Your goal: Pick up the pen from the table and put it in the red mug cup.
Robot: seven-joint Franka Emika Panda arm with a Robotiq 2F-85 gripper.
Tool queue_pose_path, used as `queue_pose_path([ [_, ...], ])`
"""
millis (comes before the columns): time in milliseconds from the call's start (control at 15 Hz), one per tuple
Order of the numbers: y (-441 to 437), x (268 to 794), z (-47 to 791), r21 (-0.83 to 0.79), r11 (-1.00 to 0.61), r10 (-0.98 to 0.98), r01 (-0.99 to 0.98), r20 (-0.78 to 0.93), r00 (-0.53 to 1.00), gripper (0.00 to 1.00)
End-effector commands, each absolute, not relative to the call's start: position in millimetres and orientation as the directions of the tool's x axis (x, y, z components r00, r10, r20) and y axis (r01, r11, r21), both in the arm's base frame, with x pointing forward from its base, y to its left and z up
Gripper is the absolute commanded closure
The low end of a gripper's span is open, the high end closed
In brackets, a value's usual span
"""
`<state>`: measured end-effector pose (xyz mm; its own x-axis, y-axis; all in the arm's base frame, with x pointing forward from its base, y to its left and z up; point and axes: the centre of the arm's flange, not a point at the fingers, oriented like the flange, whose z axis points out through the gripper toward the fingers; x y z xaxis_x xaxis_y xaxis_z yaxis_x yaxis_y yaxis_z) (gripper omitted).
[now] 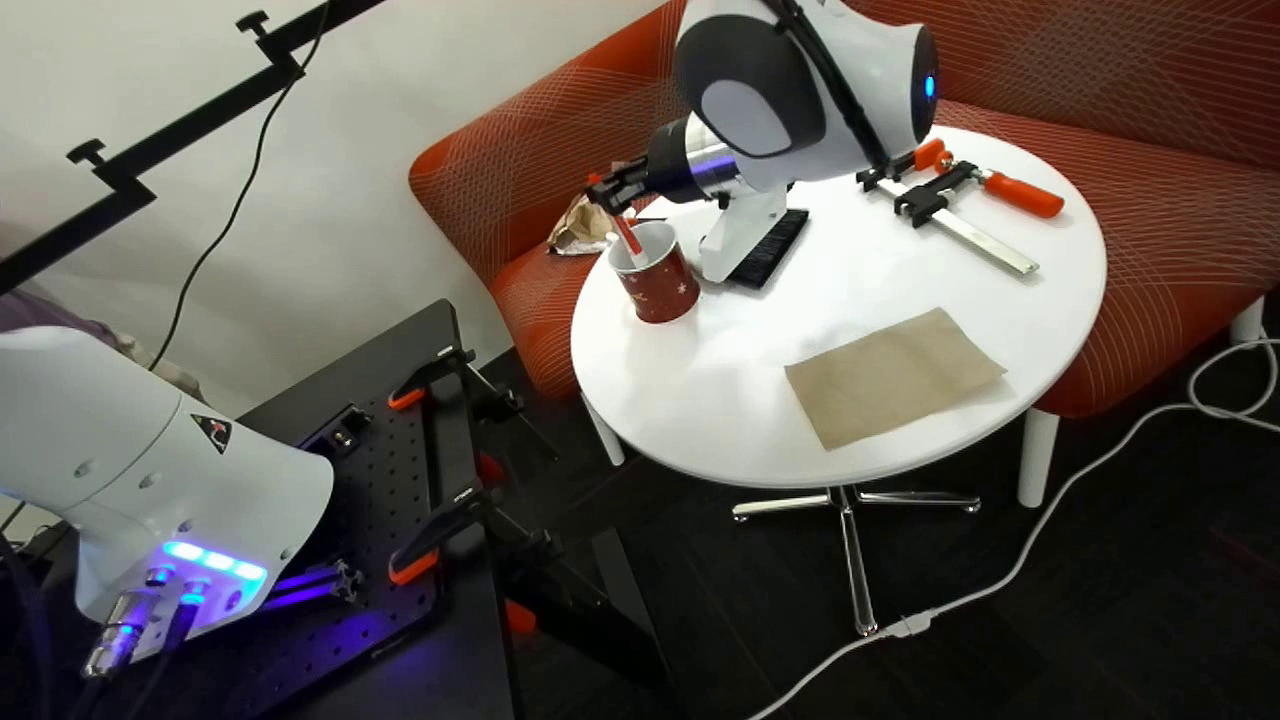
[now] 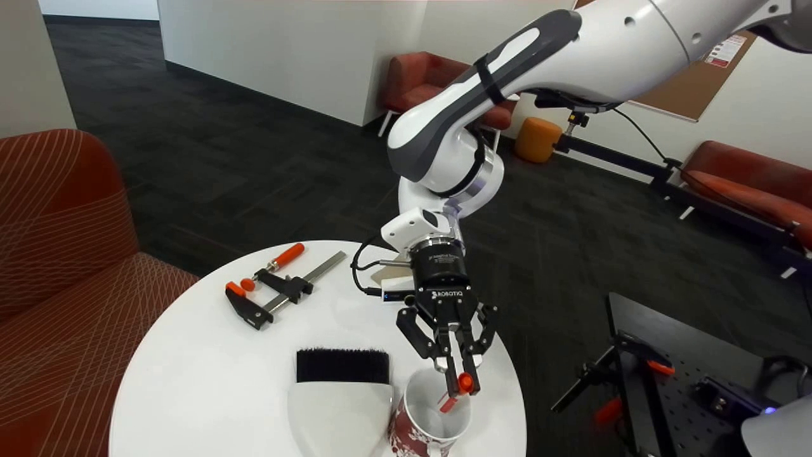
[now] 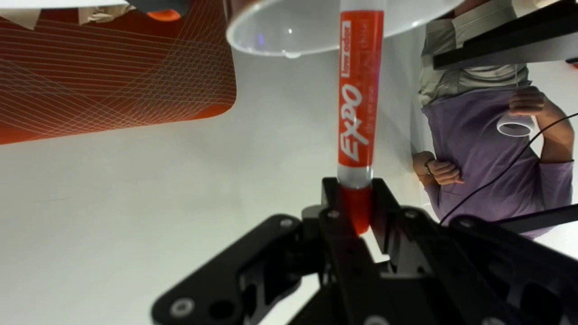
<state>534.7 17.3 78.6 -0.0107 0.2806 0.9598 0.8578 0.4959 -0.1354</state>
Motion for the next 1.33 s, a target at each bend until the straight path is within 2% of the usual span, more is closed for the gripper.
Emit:
queue_pose_path([
  [0, 18, 539, 63, -0.149, 0.472, 0.341, 0.869, 0.940, -0.024, 0.95],
  [67, 19, 539, 58, -0.157, 0.465, 0.356, 0.871, 0.934, -0.021, 0.95],
  [200, 21, 537, 55, -0.162, 0.450, 0.378, 0.878, 0.926, -0.023, 0.55],
  [667, 28, 532, 110, -0.091, 0.446, 0.420, 0.890, 0.900, -0.119, 0.04],
  [733, 28, 531, 125, -0.079, 0.450, 0.421, 0.889, 0.897, -0.134, 0.00],
  [1267, 29, 521, 204, -0.016, 0.469, 0.428, 0.883, 0.879, -0.211, 0.00],
])
